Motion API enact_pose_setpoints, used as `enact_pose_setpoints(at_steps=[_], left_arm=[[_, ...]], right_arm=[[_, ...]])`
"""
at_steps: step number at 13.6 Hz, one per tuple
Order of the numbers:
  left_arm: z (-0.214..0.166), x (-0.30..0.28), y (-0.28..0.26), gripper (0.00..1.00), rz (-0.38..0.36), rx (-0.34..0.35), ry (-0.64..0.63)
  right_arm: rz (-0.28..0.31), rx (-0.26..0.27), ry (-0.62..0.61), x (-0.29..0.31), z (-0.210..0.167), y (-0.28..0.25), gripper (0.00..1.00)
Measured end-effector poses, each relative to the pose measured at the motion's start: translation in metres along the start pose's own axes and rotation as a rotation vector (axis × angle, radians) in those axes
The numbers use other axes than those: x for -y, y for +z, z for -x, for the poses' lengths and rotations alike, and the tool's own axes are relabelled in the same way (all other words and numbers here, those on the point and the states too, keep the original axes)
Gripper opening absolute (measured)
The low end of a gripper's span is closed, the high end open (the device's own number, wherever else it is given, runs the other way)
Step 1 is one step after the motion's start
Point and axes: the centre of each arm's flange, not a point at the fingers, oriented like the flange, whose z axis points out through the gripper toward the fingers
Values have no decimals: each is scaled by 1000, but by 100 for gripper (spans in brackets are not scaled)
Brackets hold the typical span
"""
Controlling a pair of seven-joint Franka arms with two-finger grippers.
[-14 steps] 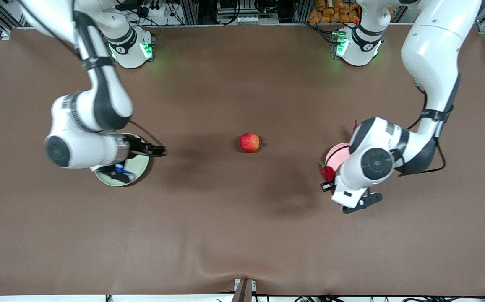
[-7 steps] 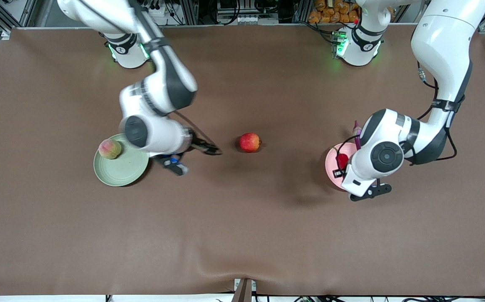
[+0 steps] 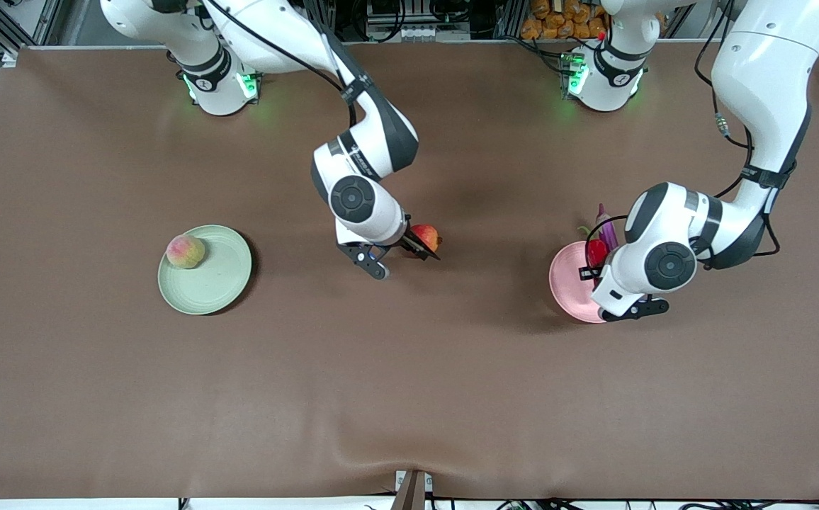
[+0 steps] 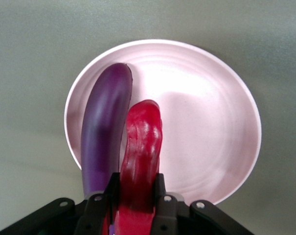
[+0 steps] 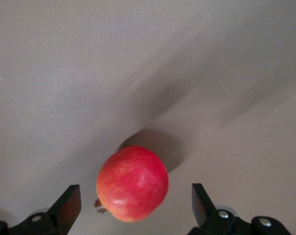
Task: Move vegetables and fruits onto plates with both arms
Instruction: 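Reach the right gripper to the red apple while the left lowers pepper, then grasp the apple with the right gripper while the left gripper withdraws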
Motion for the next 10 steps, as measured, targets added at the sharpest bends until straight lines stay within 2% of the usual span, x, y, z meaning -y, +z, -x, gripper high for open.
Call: enact_pose_setpoints(at_steps=[2,3,5,8,9,10], left_arm=[[1,-8,-3,32,49,-1,-10],[1,-10,-3,38,67,2,-16],[0,-11,-6,60,82,-3,-22],[-8,-10,-34,92,102,-54,-34],[-10,-7,-53,100,108,-86,-42],[-9,-2,-78,100,108,-117,-51]], right_arm=[[-5,-5,54,3,3,4,100],[-3,-5,97,3,6,7,100],[8,-6,195,4,19,16,100],[17,-14,237,4,36,30,100],[13,-18,240,5,36,34,100],[2,-24,242,6,35,37,100]])
